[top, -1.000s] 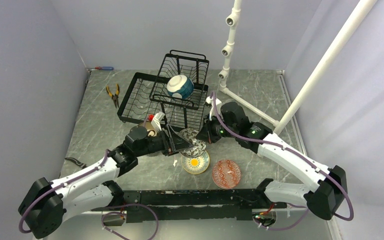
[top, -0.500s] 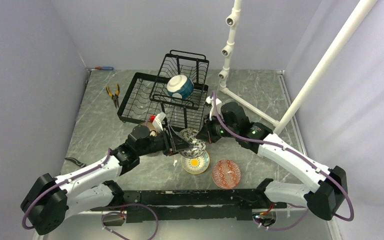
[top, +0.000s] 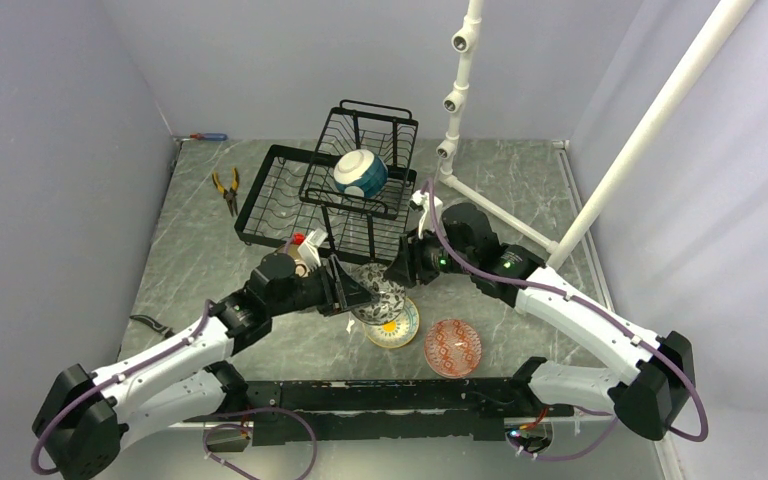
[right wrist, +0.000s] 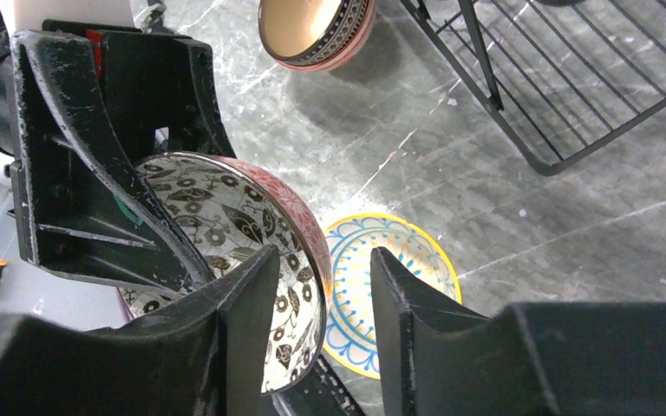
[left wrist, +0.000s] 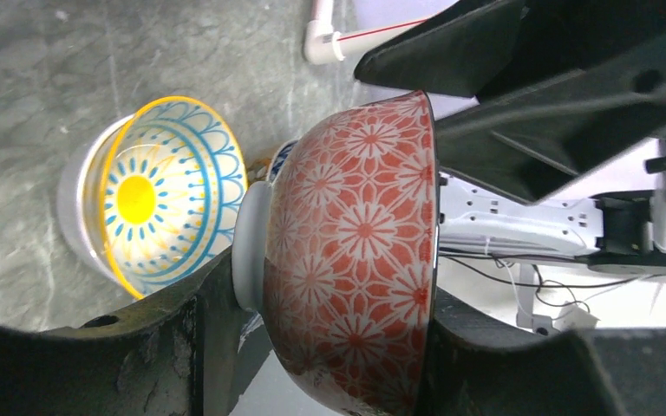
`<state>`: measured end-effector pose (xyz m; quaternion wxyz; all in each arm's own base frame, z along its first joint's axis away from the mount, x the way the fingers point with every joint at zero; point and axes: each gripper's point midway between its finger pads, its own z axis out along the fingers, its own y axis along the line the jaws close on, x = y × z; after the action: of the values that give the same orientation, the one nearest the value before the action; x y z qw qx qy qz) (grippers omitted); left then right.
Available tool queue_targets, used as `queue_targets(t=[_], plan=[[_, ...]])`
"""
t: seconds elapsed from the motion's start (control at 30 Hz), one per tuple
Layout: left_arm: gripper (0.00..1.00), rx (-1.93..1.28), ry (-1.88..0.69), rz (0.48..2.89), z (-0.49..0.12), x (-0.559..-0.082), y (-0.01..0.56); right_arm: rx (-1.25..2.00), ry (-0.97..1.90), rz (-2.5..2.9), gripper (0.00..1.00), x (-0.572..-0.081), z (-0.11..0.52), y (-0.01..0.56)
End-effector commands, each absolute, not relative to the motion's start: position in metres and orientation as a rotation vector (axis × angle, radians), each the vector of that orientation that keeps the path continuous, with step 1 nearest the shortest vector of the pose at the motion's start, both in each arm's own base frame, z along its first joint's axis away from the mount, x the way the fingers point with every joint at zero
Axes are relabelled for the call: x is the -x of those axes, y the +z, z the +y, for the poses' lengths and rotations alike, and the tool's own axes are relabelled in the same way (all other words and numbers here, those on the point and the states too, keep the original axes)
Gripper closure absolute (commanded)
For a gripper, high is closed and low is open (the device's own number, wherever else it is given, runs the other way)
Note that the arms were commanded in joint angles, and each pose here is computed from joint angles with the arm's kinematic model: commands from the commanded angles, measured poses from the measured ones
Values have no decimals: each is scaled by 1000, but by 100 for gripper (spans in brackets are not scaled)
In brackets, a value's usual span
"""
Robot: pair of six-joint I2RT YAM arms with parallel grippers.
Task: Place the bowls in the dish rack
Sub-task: Pick up the bowl from the center of the board, then adjust the bowl.
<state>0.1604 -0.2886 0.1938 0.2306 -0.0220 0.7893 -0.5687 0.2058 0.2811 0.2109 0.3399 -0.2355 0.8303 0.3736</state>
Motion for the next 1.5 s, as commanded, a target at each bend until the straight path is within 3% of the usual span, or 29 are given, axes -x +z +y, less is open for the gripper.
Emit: queue_targets(t=[0.0,0.17,0.43,0.77,1.1,1.47], plan=[[97,-11,-1499,2106,-285,-167,224,593,1020,2064,48,-212,289,239],[97,-28,-1408,2148,-278,-167,221,572,1037,2035,30,-212,288,246],[98,-63,-1222,2195,-257,-170,231,541,1088,2009,18,-212,283,251],[97,-142,-995,2131,-219,-170,292,495,1271,1974,1,-217,262,240],[97,-242,-851,1958,-206,-190,370,439,1246,2018,1,-230,238,221],[97,-242,-647,1878,-225,-256,421,430,1221,2058,1,-229,233,212]])
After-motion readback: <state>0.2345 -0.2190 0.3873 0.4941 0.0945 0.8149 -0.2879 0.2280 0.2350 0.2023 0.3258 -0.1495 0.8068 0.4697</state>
